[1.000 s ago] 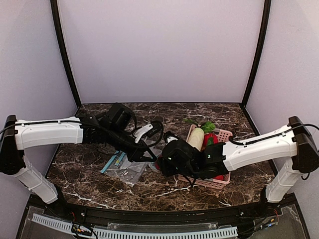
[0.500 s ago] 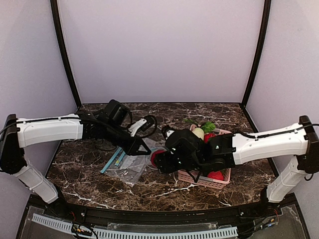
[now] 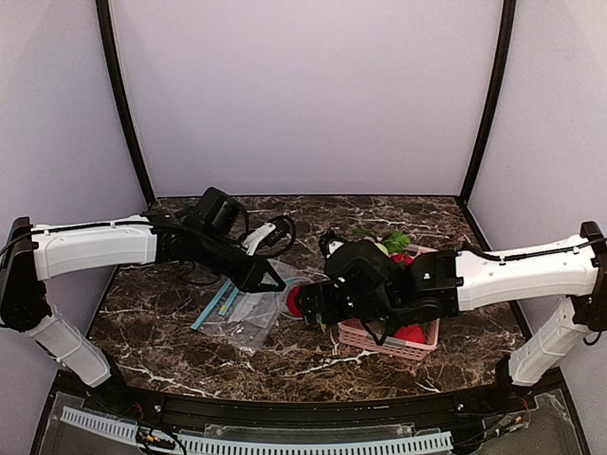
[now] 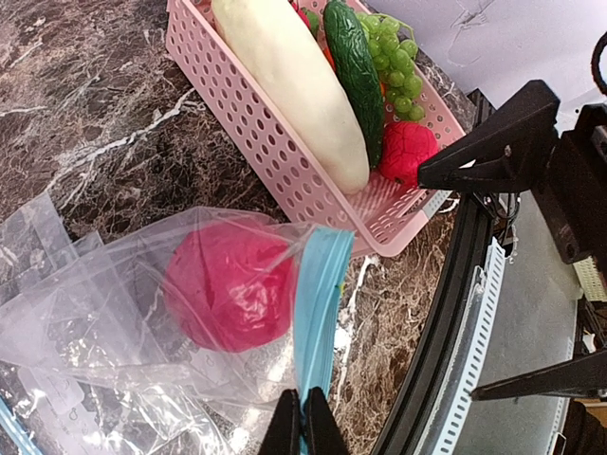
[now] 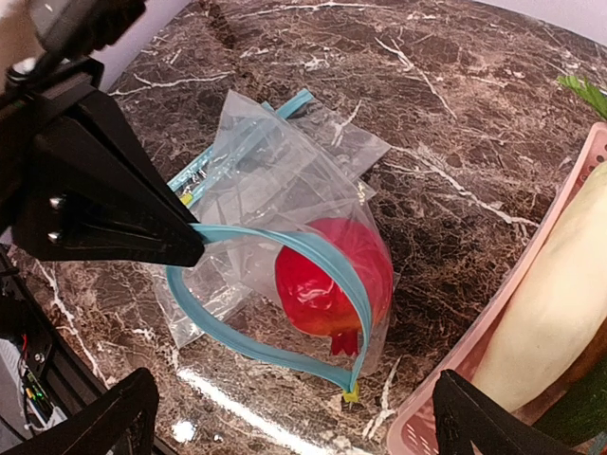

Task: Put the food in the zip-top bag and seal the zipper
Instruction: Place the fake vegetable in the zipper food storage bag.

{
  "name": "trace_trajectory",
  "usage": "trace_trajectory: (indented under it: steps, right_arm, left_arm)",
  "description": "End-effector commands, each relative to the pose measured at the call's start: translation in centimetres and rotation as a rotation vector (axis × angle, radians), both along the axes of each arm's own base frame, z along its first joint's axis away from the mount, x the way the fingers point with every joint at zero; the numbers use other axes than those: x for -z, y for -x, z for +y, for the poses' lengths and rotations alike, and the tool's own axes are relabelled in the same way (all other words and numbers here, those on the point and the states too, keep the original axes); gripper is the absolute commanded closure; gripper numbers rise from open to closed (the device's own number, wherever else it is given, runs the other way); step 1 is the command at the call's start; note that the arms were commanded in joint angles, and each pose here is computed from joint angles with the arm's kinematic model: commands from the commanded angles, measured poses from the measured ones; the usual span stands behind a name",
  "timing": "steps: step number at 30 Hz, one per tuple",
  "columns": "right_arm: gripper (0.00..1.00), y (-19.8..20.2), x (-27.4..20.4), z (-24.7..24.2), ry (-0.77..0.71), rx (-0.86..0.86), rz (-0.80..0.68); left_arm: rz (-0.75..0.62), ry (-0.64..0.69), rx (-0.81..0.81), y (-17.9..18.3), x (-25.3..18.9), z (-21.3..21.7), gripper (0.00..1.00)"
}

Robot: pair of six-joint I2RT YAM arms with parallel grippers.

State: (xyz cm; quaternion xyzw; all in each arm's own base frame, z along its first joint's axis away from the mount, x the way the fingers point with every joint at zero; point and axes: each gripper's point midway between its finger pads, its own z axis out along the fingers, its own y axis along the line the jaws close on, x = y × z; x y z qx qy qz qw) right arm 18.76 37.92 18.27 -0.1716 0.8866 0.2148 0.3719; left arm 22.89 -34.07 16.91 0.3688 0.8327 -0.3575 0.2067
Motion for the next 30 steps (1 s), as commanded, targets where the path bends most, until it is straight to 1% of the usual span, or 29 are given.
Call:
trace_trajectory:
  steps: [1,12,17,22,30]
  right_arm:
    - [0.01,-1.5,2.2,-0.6,0.03,0.08,0.009]
    - [0.01,-4.7,3.6,1.3,0.038,0.099,-0.029]
    - [0.01,-5.7,4.6,2.2,0.085,0.092,-0.047]
    - [0.01,-6.3,6.1,2.0,0.133,0.118,-0.045]
    - [0.01,-6.7,8.1,1.1,0.244,0.142,-0.029]
  left_arm:
    - [-0.015,0.047,0.011,0.4,-1.4,0.0,0.99]
    - [-0.033,0.072,0.018,0.6,-2.4,0.1,0.99]
    - [-0.033,0.078,0.023,0.8,-2.6,0.1,0.99]
    - [-0.044,0.084,0.026,0.9,-2.9,0.1,0.99]
    - [-0.12,0.085,-0.004,0.3,-4.2,0.9,0.99]
